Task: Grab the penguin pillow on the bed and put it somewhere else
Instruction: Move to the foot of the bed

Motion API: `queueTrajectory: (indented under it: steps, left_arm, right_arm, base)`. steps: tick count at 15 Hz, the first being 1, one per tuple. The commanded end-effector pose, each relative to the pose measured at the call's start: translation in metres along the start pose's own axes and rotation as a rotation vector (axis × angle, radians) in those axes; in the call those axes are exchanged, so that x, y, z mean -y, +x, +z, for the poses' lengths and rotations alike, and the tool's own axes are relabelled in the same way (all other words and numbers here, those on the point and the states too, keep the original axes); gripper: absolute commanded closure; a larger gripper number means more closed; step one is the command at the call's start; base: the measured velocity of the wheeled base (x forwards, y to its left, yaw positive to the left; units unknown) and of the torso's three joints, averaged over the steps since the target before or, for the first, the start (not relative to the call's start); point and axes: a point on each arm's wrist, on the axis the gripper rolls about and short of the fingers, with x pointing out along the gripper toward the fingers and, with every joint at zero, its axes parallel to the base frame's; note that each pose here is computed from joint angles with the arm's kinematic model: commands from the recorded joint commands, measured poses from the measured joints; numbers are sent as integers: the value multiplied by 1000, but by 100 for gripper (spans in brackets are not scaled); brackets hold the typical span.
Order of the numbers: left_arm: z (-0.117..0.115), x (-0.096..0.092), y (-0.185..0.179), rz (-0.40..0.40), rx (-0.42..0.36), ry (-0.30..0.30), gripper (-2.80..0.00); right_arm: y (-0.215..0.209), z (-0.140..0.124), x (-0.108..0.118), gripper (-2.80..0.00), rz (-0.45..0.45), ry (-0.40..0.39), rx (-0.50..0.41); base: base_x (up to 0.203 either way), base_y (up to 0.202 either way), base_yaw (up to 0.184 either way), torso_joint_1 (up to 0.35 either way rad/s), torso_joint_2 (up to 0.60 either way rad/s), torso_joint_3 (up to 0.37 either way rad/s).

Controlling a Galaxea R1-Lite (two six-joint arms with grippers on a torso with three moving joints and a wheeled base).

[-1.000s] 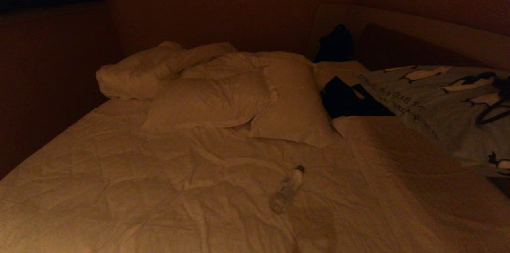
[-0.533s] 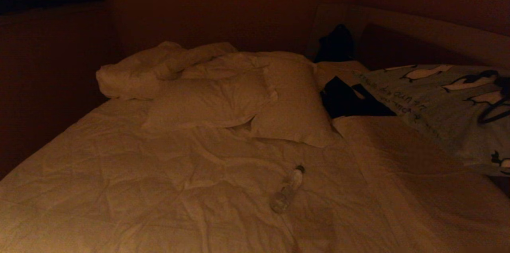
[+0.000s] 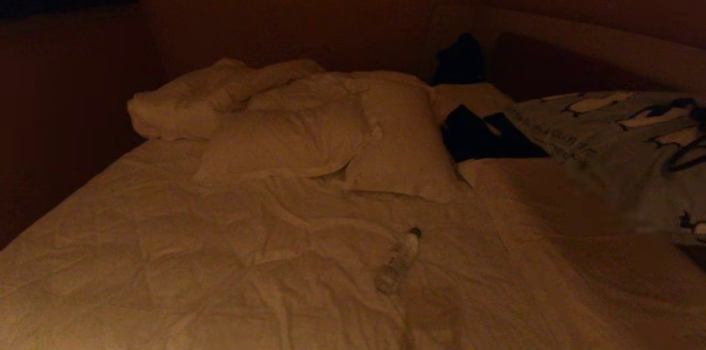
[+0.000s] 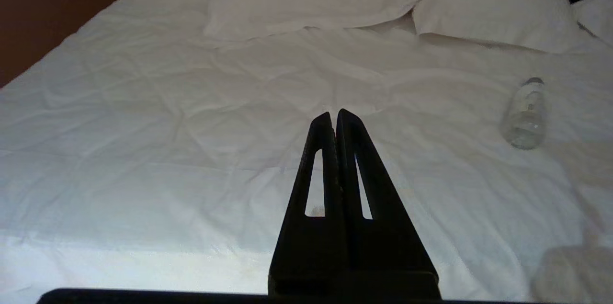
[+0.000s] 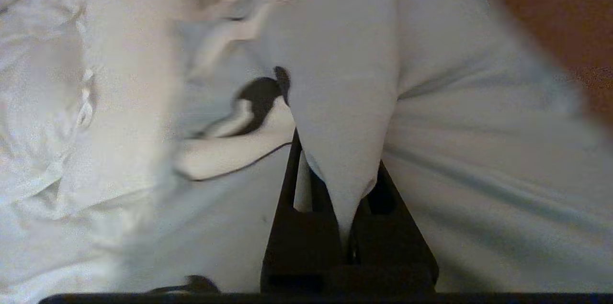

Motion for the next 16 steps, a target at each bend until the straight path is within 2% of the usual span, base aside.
queueTrajectory:
  steps: [1,16]
  left_arm:
    - [0,0,0,1,-1,0,0]
    - [0,0,0,2,-1,-2,0]
  right_arm:
    - [1,-1,0,0,3,1,-2]
    - [2,-3,1,0,2,2,-8]
  base:
    - [0,182,-3,0,4,3]
    - [0,196,0,3,2,2]
